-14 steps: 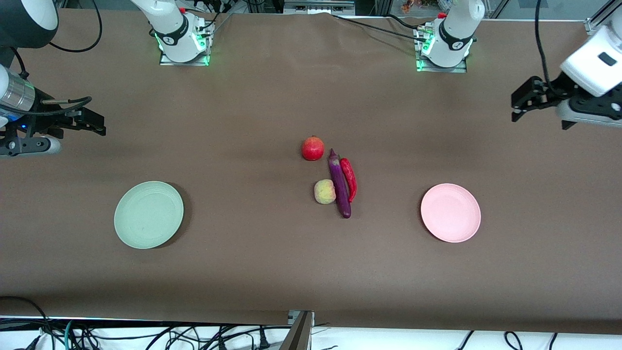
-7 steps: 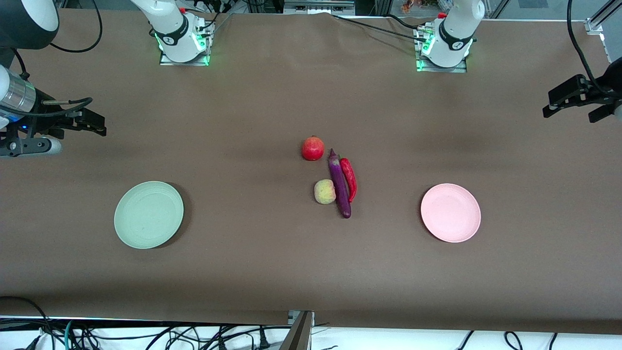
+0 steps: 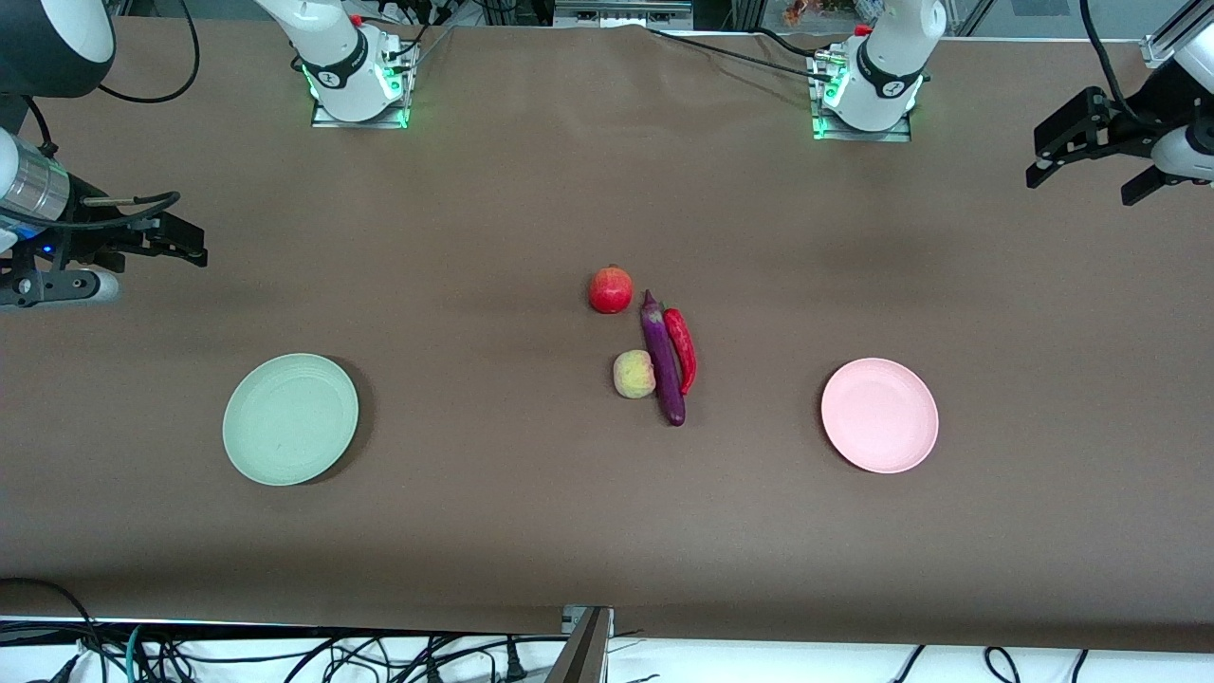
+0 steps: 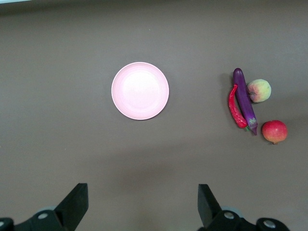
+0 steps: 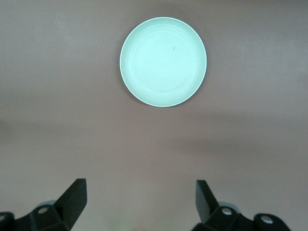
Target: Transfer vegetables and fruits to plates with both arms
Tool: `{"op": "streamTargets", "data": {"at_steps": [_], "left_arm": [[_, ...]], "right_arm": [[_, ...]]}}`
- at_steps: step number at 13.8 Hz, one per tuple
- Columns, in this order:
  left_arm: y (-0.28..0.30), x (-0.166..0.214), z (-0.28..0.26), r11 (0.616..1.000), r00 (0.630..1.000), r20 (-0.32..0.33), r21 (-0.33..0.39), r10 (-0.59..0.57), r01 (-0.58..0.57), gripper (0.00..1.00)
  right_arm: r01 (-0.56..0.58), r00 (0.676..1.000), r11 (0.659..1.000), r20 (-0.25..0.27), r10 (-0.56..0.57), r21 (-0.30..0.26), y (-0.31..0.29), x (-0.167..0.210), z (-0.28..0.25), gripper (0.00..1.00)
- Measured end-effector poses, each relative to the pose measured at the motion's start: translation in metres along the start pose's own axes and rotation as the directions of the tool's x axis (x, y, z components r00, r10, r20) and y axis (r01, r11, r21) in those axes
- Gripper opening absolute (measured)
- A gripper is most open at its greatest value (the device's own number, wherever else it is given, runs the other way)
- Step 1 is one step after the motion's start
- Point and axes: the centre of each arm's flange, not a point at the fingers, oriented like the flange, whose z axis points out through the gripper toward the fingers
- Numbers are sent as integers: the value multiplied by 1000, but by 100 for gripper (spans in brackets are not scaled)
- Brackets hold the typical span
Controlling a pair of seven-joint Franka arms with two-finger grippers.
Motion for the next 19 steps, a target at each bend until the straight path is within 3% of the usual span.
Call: {"op": "streamTargets", "data": {"at_steps": [14,19], "left_arm": [[-6,2,4,1000,1000,5,-2,-9,9,100],[-9,6,-7,1000,999,-50,1,-14,14,100]], "right_arm": [[22,999,1000,33,-22,15,-10,17,28,100],[51,993,998,100,-54,34,-27,35,68,100]]}}
